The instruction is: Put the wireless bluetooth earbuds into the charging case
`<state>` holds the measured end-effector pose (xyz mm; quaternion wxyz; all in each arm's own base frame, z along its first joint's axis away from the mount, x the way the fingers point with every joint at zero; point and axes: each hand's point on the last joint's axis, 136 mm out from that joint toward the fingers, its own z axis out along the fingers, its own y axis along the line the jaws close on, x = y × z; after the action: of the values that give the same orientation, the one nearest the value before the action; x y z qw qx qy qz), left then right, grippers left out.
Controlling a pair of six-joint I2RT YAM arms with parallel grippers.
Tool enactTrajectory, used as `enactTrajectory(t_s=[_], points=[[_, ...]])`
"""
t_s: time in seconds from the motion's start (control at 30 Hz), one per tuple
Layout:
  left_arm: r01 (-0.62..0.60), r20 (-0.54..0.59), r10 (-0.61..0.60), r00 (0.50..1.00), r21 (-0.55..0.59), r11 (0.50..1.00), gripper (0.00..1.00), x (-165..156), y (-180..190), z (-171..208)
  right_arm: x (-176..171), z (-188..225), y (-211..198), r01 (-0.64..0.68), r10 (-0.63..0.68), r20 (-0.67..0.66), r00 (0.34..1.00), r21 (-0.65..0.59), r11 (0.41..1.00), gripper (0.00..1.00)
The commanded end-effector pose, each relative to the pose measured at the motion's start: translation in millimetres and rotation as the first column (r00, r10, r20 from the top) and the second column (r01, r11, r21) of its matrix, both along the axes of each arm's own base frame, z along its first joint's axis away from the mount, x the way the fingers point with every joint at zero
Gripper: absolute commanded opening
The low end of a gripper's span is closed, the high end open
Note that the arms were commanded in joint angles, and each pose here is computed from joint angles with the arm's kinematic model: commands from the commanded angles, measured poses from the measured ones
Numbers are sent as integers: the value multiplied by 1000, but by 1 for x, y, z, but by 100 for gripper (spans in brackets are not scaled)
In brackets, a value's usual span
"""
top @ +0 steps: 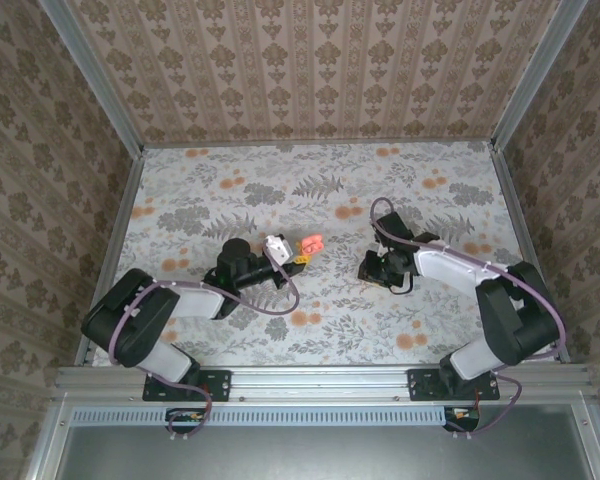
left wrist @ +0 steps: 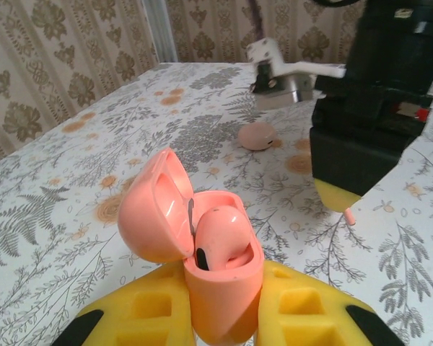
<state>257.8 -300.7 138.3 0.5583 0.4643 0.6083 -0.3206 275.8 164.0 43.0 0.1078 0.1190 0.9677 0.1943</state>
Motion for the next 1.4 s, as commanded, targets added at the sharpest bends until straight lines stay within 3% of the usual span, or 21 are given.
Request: enactTrajectory(t_s=[0.0, 0.2, 0.6, 1.03, 1.37], points=[[-36, 5, 37, 999, -79, 996, 1, 11, 0, 14, 23, 18, 11, 26, -36, 164, 986, 68, 997, 25], [-55, -17, 54, 998, -93, 994, 1, 17, -1, 8, 32, 32, 24, -12, -18, 276, 961, 106, 994, 25], [-91, -54, 86, 995, -93, 991, 1, 23, 1, 0, 37, 40, 36, -55, 4, 367, 930, 129, 990, 24], [-105, -94, 96, 991, -103, 989, 1, 32, -2, -11, 33, 85, 30, -63, -46, 551, 833, 178, 982, 24], [-54, -98, 44, 994, -107, 993, 0, 30, -10, -16, 28, 99, 38, -112, -57, 620, 782, 230, 967, 25]])
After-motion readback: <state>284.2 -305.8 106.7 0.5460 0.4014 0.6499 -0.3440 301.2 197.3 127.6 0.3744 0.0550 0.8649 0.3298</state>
